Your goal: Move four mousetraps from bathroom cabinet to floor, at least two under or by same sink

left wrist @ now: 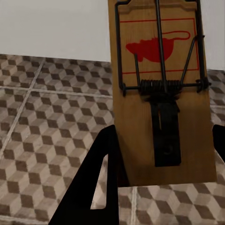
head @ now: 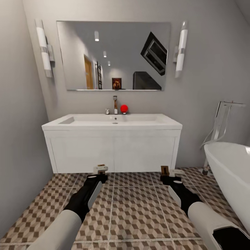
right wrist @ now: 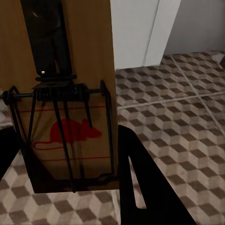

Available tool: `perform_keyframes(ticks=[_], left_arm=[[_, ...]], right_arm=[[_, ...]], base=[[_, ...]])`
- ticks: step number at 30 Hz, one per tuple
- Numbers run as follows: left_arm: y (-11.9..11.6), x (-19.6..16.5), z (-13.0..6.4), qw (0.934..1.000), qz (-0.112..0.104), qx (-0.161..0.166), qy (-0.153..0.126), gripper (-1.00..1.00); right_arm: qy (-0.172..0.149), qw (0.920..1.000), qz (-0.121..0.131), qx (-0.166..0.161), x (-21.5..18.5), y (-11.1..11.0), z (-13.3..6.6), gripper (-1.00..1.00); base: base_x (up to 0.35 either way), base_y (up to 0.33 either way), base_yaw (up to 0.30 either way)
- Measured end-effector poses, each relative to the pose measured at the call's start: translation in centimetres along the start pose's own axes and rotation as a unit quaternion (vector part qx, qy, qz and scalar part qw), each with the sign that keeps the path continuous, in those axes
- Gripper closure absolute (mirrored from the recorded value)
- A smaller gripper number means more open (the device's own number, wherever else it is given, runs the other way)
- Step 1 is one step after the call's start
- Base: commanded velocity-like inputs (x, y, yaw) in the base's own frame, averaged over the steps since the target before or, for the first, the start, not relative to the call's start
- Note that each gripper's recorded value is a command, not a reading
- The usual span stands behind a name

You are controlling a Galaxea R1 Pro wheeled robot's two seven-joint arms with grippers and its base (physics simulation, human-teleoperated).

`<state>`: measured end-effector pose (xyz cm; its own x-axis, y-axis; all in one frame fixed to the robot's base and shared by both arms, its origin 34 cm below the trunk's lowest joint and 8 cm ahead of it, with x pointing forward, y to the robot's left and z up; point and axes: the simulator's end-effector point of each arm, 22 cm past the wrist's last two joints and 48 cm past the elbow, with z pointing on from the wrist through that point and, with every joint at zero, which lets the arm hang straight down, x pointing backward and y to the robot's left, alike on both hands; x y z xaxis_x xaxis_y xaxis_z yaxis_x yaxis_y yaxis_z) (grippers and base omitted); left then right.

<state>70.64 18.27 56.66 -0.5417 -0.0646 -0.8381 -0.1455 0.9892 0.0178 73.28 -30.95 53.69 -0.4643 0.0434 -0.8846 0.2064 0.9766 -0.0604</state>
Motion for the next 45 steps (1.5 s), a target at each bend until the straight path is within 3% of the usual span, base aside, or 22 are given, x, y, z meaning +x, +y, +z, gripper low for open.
perform_keyframes(ticks=[14, 20, 25, 30, 34, 45], left_arm=[[0.7, 3.4, 2.0, 0.9997, 0.004, -0.009, 0.021, 1.0], [2.6, 4.8, 3.3, 0.9992, -0.001, -0.022, 0.035, 1.0], [3.3, 7.2, 4.5, 0.998, -0.003, -0.021, 0.06, 1.0], [2.6, 10.3, 5.6, 0.996, 0.003, 0.004, 0.089, 1.0], [2.5, 10.9, 6.3, 0.9961, 0.001, 0.015, 0.087, 1.0], [2.6, 13.0, 7.7, 0.9954, 0.001, 0.011, 0.095, 1.0]], right_arm=[[0.023, 0.9997, -0.005, -0.006, 3.8, 0.0, 1.5, 1.0], [0.037, 0.9993, -0.008, -0.006, 5.5, 0.1, 2.2, 1.0], [0.056, 0.9984, -0.012, -0.005, 7.8, 0.1, 2.8, 1.0], [0.071, 0.9972, -0.015, -0.019, 9.7, 0.5, 3.3, 1.0], [0.08, 0.996, -0.016, -0.038, 10.8, 1.3, 3.7, 1.0], [0.106, 0.9934, -0.021, -0.041, 13.8, 1.3, 4.7, 1.0]], base=[[0.0, 0.0, 0.0], [0.0, 0.0, 0.0], [0.0, 0.0, 0.0], [0.0, 0.0, 0.0], [0.0, 0.0, 0.0], [0.0, 0.0, 0.0]])
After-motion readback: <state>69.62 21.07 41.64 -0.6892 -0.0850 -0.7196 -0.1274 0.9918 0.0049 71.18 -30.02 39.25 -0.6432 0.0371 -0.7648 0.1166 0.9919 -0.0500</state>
